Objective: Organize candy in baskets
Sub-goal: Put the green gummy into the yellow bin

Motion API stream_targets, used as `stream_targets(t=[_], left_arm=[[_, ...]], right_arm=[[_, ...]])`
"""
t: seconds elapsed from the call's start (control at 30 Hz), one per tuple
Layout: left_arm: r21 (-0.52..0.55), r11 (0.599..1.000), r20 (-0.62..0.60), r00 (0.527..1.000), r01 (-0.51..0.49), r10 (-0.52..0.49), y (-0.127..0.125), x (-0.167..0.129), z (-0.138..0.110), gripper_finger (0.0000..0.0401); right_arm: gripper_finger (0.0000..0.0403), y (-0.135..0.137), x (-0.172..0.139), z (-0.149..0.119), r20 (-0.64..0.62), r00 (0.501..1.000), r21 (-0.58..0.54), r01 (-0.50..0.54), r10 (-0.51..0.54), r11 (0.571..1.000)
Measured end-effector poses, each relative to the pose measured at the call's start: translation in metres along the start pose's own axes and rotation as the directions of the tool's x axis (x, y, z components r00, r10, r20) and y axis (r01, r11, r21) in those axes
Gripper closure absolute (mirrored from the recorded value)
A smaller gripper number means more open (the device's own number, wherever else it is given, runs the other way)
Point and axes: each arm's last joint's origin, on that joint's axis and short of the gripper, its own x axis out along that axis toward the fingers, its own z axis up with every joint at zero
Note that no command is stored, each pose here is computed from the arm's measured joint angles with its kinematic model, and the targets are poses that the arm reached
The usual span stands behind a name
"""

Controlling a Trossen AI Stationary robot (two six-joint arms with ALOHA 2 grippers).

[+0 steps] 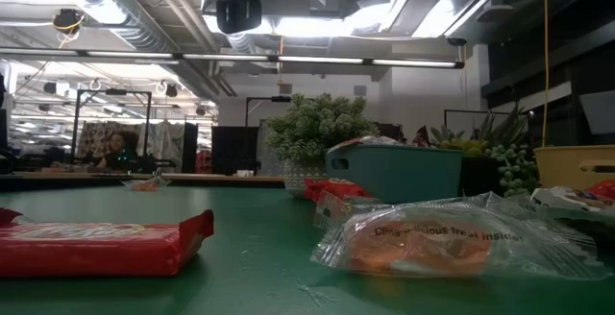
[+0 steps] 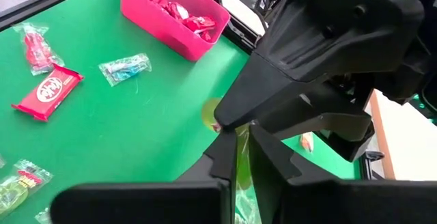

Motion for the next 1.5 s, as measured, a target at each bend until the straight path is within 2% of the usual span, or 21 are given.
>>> stream_targets(t=[0.33, 0.47, 0.67, 0.77, 0.83, 0.9, 0.97, 1.07, 1.13, 1.27, 1.5], left_arm=[[-0.009, 1.0, -0.009, 1.0, -0.025, 0.025, 0.002, 0.0, -0.001, 0.0262], [-0.009, 1.0, -0.013, 1.0, -0.028, 0.028, 0.003, 0.0, -0.002, 0.0256], [0.04, 0.999, -0.02, 0.999, -0.028, 0.028, 0.003, 0.0, -0.002, 0.0256], [0.04, 0.999, -0.014, 0.999, -0.036, 0.037, 0.003, 0.0, -0.002, 0.0256], [0.04, 0.998, -0.001, 0.999, -0.051, 0.051, 0.003, 0.0, -0.002, 0.0256], [0.039, 0.997, 0.012, 0.998, -0.069, 0.068, 0.004, 0.0, -0.001, 0.0256], [0.039, 0.995, 0.031, 0.996, -0.089, 0.088, 0.005, 0.0, -0.001, 0.0256], [0.037, 0.992, 0.059, 0.991, -0.121, 0.118, 0.006, 0.0, 0.0, 0.0256], [0.037, 0.991, 0.065, 0.99, -0.127, 0.124, 0.006, 0.0, 0.0, 0.0256], [0.037, 0.991, 0.065, 0.99, -0.127, 0.125, 0.006, 0.0, 0.0, 0.0256], [0.08, 0.988, 0.07, 0.989, -0.134, 0.128, 0.007, -0.001, 0.001, 0.0256]], right_arm=[[0.0372, 0.003, 0.0, -0.006, -0.058, 0.998, -0.007, -0.032, 0.031, 0.999], [0.0372, 0.007, -0.003, -0.013, -0.142, 0.987, -0.012, -0.07, 0.068, 0.997], [0.0373, 0.009, -0.024, -0.026, -0.304, 0.943, 0.079, -0.121, 0.139, 0.99], [0.0373, 0.012, -0.039, -0.037, -0.424, 0.883, 0.165, -0.141, 0.2, 0.976], [0.0373, 0.015, -0.05, -0.046, -0.52, 0.819, 0.226, -0.142, 0.243, 0.964], [0.0373, 0.019, -0.06, -0.055, -0.618, 0.733, 0.287, -0.126, 0.284, 0.95], [0.0373, 0.023, -0.069, -0.065, -0.709, 0.619, 0.349, -0.108, 0.338, 0.931], [0.0372, 0.027, -0.08, -0.074, -0.784, 0.473, 0.428, -0.057, 0.402, 0.902], [0.0372, 0.028, -0.086, -0.077, -0.807, 0.411, 0.452, -0.029, 0.423, 0.891], [0.0372, 0.029, -0.089, -0.078, -0.811, 0.378, 0.473, -0.026, 0.446, 0.881], [0.0372, 0.031, -0.09, -0.077, -0.775, 0.355, 0.54, -0.061, 0.524, 0.84]])
